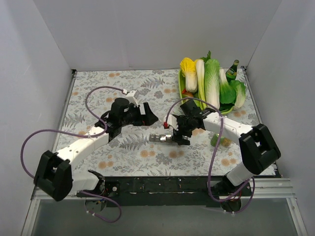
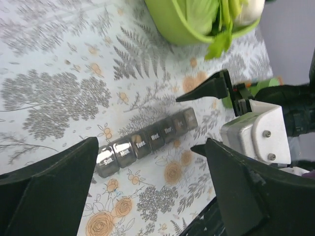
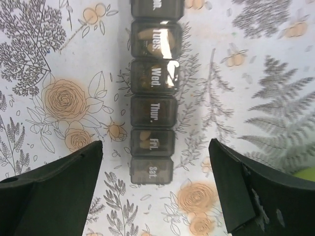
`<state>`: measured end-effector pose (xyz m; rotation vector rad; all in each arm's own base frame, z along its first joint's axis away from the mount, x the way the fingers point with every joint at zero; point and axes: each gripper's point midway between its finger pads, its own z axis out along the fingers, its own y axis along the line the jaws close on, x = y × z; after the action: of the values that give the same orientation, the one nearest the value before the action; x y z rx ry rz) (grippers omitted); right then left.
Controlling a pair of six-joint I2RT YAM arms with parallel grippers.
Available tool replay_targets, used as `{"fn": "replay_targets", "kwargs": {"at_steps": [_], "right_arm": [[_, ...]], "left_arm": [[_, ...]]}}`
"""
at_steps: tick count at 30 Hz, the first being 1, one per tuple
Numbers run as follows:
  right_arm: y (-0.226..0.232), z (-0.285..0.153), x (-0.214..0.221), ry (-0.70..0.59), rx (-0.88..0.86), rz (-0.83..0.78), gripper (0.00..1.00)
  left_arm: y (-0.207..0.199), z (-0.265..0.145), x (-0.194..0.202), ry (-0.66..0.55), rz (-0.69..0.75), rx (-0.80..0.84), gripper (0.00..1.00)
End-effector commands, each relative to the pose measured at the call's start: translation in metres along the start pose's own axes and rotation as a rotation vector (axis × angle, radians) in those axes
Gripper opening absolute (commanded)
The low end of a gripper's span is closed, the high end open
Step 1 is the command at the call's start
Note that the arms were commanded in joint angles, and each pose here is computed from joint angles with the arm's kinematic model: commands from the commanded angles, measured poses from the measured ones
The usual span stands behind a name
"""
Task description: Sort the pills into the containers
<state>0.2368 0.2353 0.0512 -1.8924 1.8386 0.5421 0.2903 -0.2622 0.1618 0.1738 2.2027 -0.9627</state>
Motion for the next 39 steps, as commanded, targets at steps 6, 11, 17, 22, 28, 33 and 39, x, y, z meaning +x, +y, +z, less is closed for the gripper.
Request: {"fn": "replay_targets", "kwargs": {"at_steps": [6, 11, 17, 22, 28, 33, 39], "right_arm": [[-0.042, -0.104, -0.083, -0.201, 0.274, -0.026, 0.98], [-0.086, -0.187, -0.107, -0.372, 0.425, 0.203, 0.98], [-0.121, -0.276, -0.112, -0.561, 0.623, 0.449, 0.98], [-0.129, -0.315, -0.101, -0.578, 0.8, 0.514, 0.98], [-0.114, -0.328, -0.092, -0.583, 0.841, 0.518, 0.98], [-0.092, -0.307, -0.091, -0.598, 0.709, 0.503, 0.98], [-0.09, -0.322, -0.087, -0.646, 0.717, 0.561, 0.98]], "left_arm": [[-0.013, -0.096, -0.08, -0.403, 0.111, -0.076, 0.98], [-0.022, -0.131, -0.091, -0.43, 0.14, -0.118, 0.98], [-0.045, -0.175, -0.108, -0.499, 0.156, -0.111, 0.98], [-0.059, -0.196, -0.116, -0.522, 0.154, -0.097, 0.98], [-0.064, -0.208, -0.114, -0.533, 0.147, -0.086, 0.98], [-0.063, -0.213, -0.109, -0.538, 0.139, -0.081, 0.98], [-0.063, -0.218, -0.102, -0.539, 0.142, -0.069, 0.98]]}}
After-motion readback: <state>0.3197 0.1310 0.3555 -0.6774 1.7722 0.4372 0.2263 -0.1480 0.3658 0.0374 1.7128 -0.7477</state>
